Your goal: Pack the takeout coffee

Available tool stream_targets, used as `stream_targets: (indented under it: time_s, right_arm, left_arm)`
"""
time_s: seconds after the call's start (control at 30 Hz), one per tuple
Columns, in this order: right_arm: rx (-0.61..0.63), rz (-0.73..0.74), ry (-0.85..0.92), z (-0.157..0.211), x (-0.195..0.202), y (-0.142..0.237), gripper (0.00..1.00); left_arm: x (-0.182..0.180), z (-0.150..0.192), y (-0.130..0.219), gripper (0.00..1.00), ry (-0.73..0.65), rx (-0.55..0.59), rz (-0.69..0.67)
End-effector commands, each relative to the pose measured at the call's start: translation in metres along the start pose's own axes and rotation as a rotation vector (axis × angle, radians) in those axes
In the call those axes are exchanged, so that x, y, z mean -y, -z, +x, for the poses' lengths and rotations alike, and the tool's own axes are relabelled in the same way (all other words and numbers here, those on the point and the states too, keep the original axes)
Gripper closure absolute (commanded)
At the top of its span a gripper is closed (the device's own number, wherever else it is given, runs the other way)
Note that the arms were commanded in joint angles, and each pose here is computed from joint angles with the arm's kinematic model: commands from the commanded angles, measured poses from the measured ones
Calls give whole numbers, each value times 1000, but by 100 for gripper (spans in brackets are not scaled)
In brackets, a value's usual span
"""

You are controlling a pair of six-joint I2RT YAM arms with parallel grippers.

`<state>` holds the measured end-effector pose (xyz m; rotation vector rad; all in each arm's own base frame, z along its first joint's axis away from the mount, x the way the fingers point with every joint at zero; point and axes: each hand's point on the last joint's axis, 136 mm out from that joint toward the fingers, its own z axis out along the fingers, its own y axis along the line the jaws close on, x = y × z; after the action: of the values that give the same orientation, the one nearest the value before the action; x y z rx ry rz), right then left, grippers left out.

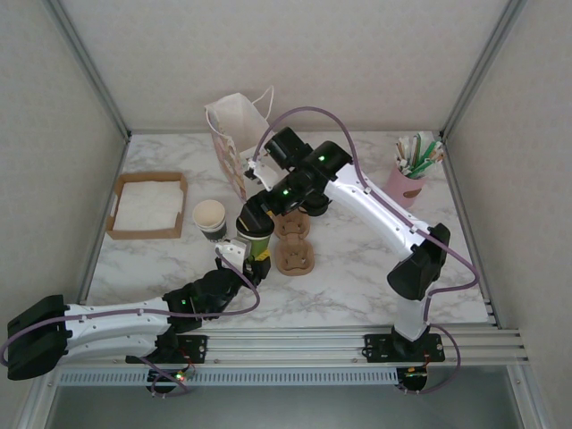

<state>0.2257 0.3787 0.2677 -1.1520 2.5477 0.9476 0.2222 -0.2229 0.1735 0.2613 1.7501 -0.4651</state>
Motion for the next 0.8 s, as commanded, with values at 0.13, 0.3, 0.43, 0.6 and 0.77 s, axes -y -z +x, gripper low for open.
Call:
stream_targets:
  time_s: [0.13,0.3,0.43,0.6,0.77]
  right_arm:
    - [-60,27,-14,8,3,-13,18]
    - [-58,24,-14,7,2,-13,22]
    - [-50,29,-13,7,1,-11,25]
    - [-35,50,-17,4,5,-9,26]
    - [-13,108,-32,2,19,-8,26]
  left_arm:
    - [3,-13,4,39,26,52,12]
    - [0,-14,6,34,37,61,6]
    - [-4,-15,8,23,51,71,-7]
    - [-9,-15,9,1,59,64,-29]
    - [-13,-9,7,0,89,16,-52]
